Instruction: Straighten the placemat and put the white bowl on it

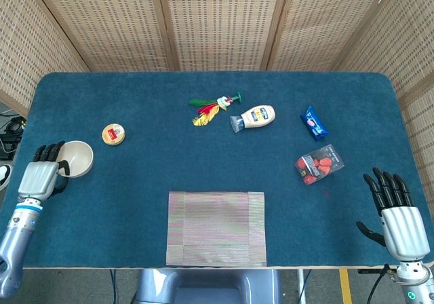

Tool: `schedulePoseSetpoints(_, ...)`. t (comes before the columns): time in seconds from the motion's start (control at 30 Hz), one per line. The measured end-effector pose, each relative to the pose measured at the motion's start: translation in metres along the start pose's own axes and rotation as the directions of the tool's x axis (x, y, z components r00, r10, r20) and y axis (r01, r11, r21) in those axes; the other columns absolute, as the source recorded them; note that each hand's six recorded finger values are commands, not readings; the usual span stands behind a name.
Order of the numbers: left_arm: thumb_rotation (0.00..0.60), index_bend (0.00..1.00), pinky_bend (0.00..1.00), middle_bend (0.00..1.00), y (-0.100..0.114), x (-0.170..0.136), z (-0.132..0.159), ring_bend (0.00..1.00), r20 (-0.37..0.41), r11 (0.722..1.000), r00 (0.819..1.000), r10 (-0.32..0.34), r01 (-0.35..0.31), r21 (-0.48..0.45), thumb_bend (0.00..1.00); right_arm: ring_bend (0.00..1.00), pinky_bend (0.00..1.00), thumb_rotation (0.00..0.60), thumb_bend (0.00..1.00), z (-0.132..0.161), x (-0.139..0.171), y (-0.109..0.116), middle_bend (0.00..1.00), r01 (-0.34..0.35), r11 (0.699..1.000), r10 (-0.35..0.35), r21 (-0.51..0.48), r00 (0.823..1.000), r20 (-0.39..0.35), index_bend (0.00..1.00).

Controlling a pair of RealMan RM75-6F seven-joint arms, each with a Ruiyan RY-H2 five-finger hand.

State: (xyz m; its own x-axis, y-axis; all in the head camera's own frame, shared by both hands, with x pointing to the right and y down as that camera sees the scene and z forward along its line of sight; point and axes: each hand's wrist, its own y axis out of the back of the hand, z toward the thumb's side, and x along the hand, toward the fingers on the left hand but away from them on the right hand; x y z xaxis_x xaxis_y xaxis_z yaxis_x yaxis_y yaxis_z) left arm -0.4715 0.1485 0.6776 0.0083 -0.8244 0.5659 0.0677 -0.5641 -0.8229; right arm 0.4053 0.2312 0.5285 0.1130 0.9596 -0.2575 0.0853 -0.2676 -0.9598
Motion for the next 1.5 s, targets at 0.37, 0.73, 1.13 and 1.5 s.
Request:
schedulePoseSetpoints(0.37, 0.6, 0.0, 0.0, 0.0, -0.01, -0.011, -0.007, 0.0, -0.009, 0.998, 1.0, -0.022, 0.021, -0.063, 0.0, 0.0, 0.0, 0.6, 0.0, -0.001, 0.0, 0.002, 0.0, 0.003, 1.0, -0.003, -0.01, 1.0, 0.0, 0.0)
schedulePoseSetpoints(0.73, 0.6, 0.29, 0.0, 0.0, 0.035, -0.039, 0.045, 0.0, 0.271, 0.98, 0.952, 0.142, -0.097, -0.171, 0.03, 0.0, 0.0, 0.6, 0.0, -0.002, 0.0, 0.003, 0.0, 0.007, 1.0, -0.006, -0.009, 1.0, 0.006, 0.0)
schedulePoseSetpoints(1.13, 0.6, 0.46, 0.0, 0.0, 0.021, -0.093, 0.151, 0.0, 0.71, 0.998, 0.703, 0.024, 0.026, -0.06, 0.25, 0.0, 0.0, 0.6, 0.0, -0.005, -0.003, -0.002, 0.0, -0.004, 1.0, 0.004, 0.011, 1.0, 0.022, 0.0)
schedulePoseSetpoints(1.5, 0.6, 0.5, 0.0, 0.0, -0.03, -0.118, 0.204, 0.0, 0.853, 0.998, 0.52, -0.055, 0.034, 0.044, 0.3, 0.0, 0.0, 0.6, 0.0, -0.01, -0.006, -0.002, 0.0, -0.002, 1.0, 0.001, 0.015, 0.999, 0.043, 0.0)
